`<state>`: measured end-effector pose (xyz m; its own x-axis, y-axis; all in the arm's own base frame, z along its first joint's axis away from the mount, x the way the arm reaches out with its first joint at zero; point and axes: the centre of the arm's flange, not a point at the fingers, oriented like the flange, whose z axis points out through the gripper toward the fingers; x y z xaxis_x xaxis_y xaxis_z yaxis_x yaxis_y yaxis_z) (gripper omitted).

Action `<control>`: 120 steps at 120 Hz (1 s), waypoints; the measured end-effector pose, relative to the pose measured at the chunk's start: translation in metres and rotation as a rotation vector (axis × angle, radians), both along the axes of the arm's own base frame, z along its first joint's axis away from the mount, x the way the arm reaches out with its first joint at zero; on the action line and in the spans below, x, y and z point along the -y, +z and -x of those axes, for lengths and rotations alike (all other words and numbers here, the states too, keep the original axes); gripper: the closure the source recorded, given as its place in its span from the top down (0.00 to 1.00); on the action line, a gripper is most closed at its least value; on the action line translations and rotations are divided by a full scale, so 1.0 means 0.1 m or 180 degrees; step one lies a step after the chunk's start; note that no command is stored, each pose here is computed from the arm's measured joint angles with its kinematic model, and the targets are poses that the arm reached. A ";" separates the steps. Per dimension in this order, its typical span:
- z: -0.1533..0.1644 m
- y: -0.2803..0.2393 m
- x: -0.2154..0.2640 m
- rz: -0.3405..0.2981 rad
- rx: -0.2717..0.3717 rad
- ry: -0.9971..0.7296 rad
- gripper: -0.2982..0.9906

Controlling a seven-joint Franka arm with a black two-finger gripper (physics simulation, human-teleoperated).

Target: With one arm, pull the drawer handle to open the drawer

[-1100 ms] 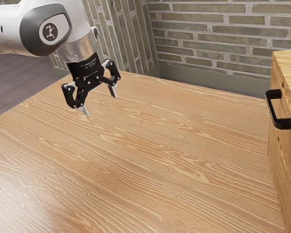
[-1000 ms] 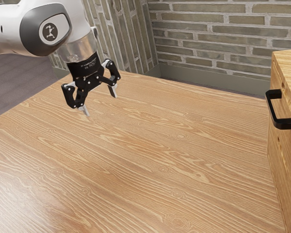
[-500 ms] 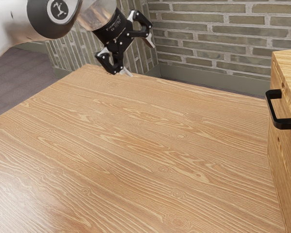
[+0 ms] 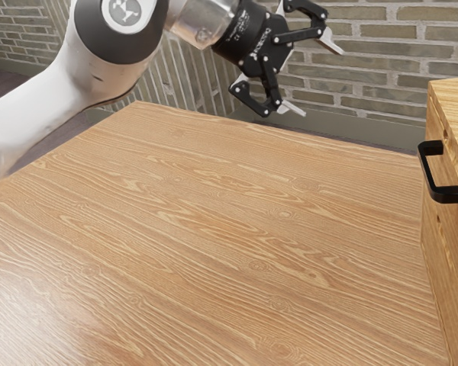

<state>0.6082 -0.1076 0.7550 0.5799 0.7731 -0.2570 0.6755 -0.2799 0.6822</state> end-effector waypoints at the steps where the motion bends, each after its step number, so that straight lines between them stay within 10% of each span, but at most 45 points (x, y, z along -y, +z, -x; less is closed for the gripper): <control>1: 0.01 -0.01 0.00 0.0012 -0.0011 -0.0013 0.77; 70: 0.02 -0.53 -0.22 -0.0015 -0.0106 -0.0652 0.77; 93: -0.52 -0.98 -0.28 -0.0397 0.0015 -0.0698 0.77; 120: -0.36 -0.68 0.34 -0.1123 0.0522 -0.1069 0.77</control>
<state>0.6441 -0.1415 0.6868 0.8220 0.5604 0.1011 0.4007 -0.6954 0.5966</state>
